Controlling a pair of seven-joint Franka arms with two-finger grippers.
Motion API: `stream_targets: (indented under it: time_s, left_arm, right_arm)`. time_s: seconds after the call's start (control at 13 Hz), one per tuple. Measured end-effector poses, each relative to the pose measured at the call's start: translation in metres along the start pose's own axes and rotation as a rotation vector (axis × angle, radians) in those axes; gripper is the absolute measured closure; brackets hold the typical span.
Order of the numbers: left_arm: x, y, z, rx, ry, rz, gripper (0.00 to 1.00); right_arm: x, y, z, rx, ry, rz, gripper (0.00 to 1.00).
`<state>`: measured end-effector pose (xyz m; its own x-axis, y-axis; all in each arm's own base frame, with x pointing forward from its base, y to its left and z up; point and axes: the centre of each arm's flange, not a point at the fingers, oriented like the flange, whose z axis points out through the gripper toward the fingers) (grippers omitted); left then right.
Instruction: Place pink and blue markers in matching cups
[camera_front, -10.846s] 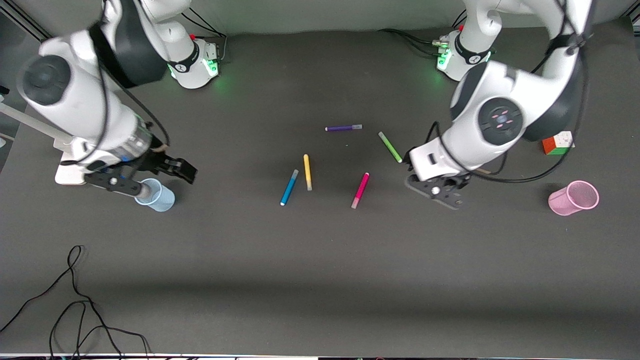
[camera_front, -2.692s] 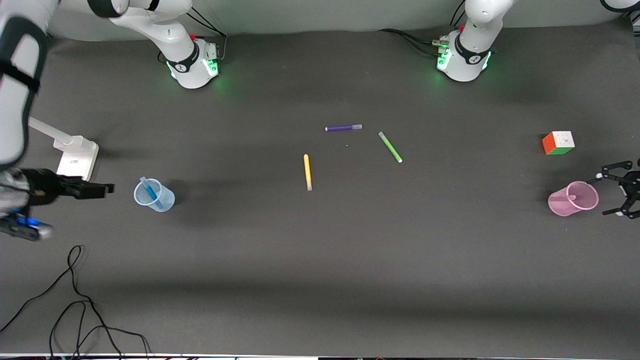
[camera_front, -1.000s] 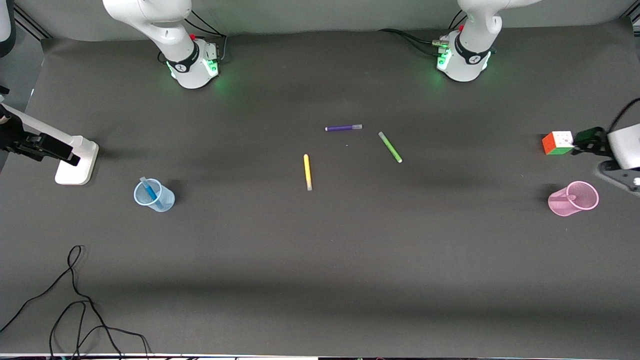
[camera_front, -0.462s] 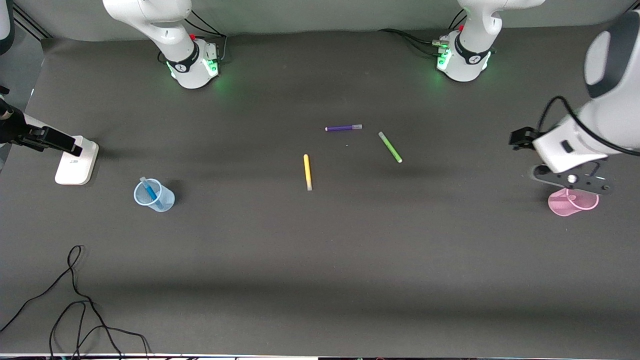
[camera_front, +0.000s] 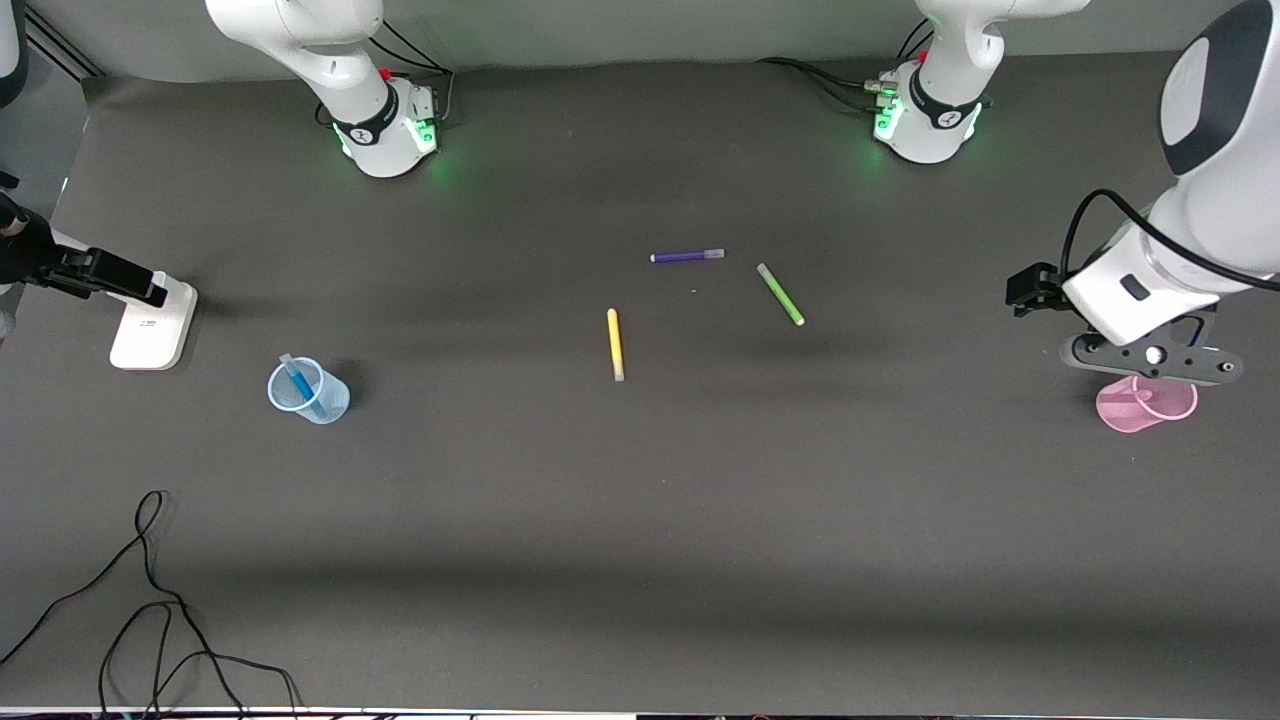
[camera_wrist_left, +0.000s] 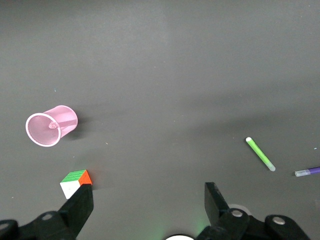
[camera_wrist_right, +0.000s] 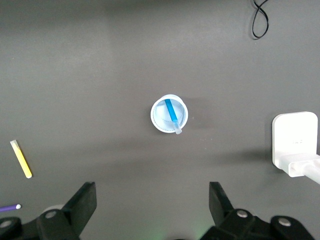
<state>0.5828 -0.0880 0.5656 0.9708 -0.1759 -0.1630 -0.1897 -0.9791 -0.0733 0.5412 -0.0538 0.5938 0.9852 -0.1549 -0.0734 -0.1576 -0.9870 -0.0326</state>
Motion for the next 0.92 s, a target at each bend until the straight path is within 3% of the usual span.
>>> stream_targets:
  time_s: [0.46, 0.92]
  left_arm:
    - [-0.019, -0.003, 0.025, 0.013, 0.03, -0.019, 0.0]
    - [-0.041, -0.016, 0.008, -0.003, 0.074, -0.052, 0.0]
  right_arm:
    - [0.0, 0.001, -0.002, -0.005, 0.004, -0.068, 0.0]
    - [0.0, 0.004, -0.002, -0.033, 0.004, -0.073, 0.0]
